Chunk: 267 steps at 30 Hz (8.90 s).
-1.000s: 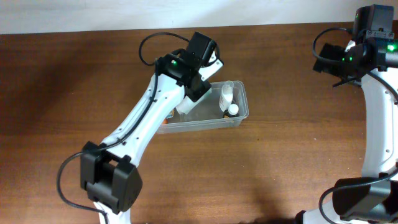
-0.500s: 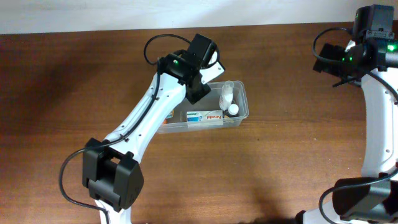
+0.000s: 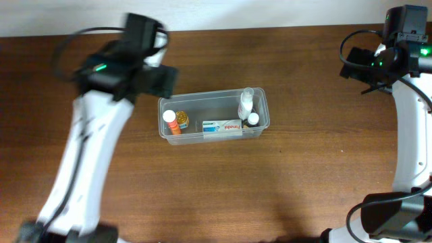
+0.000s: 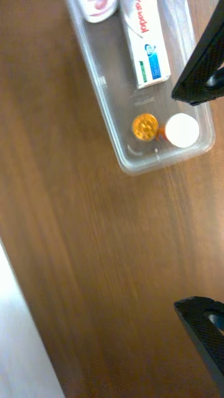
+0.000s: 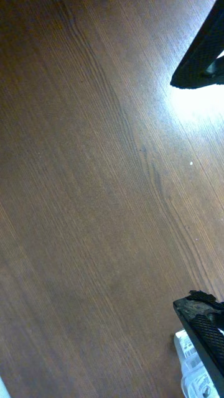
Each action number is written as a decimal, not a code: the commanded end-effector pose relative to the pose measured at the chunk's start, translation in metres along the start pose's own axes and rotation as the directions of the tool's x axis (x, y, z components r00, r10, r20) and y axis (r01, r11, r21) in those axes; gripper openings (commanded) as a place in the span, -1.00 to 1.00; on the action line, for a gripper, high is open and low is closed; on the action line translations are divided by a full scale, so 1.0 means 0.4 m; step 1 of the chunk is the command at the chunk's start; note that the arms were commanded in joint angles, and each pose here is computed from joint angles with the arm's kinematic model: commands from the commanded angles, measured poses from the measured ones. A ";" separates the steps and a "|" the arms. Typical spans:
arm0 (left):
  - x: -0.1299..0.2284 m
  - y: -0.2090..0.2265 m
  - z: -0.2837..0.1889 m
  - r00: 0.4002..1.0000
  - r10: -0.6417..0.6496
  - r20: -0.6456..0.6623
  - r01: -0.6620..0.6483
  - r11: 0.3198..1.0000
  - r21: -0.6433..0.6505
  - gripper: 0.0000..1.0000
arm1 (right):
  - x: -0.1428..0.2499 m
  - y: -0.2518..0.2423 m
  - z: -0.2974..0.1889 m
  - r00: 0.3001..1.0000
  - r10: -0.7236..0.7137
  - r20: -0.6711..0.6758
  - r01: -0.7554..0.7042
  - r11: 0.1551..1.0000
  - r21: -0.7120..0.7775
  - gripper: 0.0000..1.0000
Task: Pack container
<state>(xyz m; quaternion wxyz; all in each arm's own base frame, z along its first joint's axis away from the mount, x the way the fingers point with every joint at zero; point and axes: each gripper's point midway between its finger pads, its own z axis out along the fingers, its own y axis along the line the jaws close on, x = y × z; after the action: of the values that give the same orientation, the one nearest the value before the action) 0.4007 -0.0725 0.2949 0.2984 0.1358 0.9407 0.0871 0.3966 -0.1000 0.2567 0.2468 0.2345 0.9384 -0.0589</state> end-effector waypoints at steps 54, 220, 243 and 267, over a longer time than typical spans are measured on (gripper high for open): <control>0.436 0.194 -0.078 0.810 -0.395 0.432 0.526 0.816 -0.240 0.99 | -0.009 -0.007 -0.013 1.000 0.018 0.018 -0.018 1.000 0.006 0.97; 0.553 0.038 0.066 0.604 -0.228 0.764 0.344 0.939 0.008 0.99 | 0.360 0.029 -0.391 0.170 0.237 0.957 0.446 0.847 -0.289 0.97; 0.553 0.038 0.066 0.603 -0.228 0.764 0.344 0.939 0.008 0.99 | 0.464 0.081 -0.166 0.398 0.142 0.906 0.468 0.818 -0.334 0.97; 0.553 0.038 0.066 0.603 -0.228 0.764 0.344 0.939 0.008 0.99 | 0.531 0.076 -0.013 0.578 0.022 0.816 0.429 0.842 -0.327 0.97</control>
<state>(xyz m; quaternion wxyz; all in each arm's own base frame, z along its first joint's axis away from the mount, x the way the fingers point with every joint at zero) 0.2455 0.0123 0.1596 0.6792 -0.0226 0.7327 0.0345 0.2458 0.0157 0.1590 0.6794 -0.0016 0.7315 0.0584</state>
